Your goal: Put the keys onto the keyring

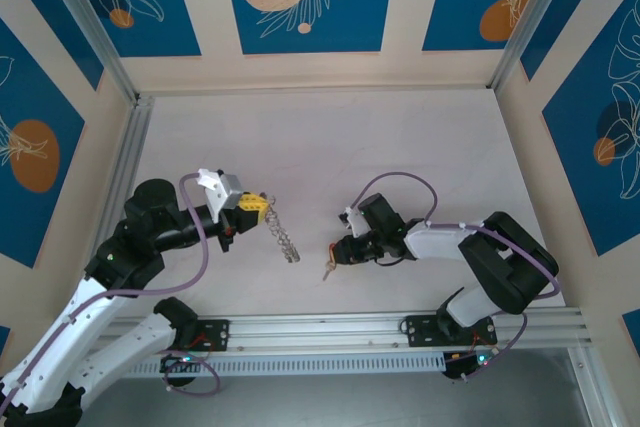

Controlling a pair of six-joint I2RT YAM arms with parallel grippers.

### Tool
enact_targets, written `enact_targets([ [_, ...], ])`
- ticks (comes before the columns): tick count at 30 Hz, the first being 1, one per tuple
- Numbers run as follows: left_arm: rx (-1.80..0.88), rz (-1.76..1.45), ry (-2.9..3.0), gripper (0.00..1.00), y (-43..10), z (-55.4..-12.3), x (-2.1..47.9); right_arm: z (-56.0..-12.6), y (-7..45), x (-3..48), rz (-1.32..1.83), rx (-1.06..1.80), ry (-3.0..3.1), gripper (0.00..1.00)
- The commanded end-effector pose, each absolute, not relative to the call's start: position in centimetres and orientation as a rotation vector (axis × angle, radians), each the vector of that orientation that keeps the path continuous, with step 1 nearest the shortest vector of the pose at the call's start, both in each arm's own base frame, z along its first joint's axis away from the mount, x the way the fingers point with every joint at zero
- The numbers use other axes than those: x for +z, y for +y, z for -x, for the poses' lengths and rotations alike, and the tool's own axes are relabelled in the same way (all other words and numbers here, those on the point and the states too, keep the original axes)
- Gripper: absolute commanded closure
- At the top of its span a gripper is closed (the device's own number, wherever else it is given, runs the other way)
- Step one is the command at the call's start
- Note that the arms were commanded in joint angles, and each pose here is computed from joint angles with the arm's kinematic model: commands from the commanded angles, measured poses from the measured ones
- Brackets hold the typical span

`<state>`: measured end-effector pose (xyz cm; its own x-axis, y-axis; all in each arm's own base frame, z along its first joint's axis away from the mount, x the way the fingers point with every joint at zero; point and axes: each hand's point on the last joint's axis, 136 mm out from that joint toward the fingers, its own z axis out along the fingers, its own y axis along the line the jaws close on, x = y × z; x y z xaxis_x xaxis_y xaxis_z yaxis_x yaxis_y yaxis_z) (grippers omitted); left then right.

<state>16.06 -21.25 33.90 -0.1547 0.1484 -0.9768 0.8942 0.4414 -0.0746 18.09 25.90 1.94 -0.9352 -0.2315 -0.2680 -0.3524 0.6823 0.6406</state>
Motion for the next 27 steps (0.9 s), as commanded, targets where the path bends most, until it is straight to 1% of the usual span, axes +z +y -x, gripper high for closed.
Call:
enact_targets([
  [1, -0.848, -0.913, 1.574, 1.0, -20.9, -16.1, 34.9, -16.9, 25.1, 1.1, 0.479, 1.031, 2.812, 0.79],
  [4, -0.851, -0.914, 1.572, 1.0, -21.0, -16.1, 34.9, -16.7, 25.0, 1.4, 0.471, 1.026, 2.82, 0.75],
  [6, -0.853, -0.916, 1.57, 1.0, -21.0, -16.1, 34.9, -16.6, 25.3, 1.8, 0.481, 1.036, 2.807, 0.7],
  [9, -0.854, -0.915, 1.57, 1.0, -21.0, -16.1, 34.9, -16.5, 25.4, 2.4, 0.5, 1.031, 2.795, 0.65],
  [15, -0.861, -0.914, 1.563, 1.0, -21.0, -15.9, 35.0, -16.2, 25.6, 3.4, 0.594, 0.979, 2.727, 0.62],
  [27, -0.861, -0.914, 1.545, 1.0, -20.8, -15.5, 35.3, -16.8, 25.9, 2.6, 0.634, 0.923, 2.734, 0.62],
])
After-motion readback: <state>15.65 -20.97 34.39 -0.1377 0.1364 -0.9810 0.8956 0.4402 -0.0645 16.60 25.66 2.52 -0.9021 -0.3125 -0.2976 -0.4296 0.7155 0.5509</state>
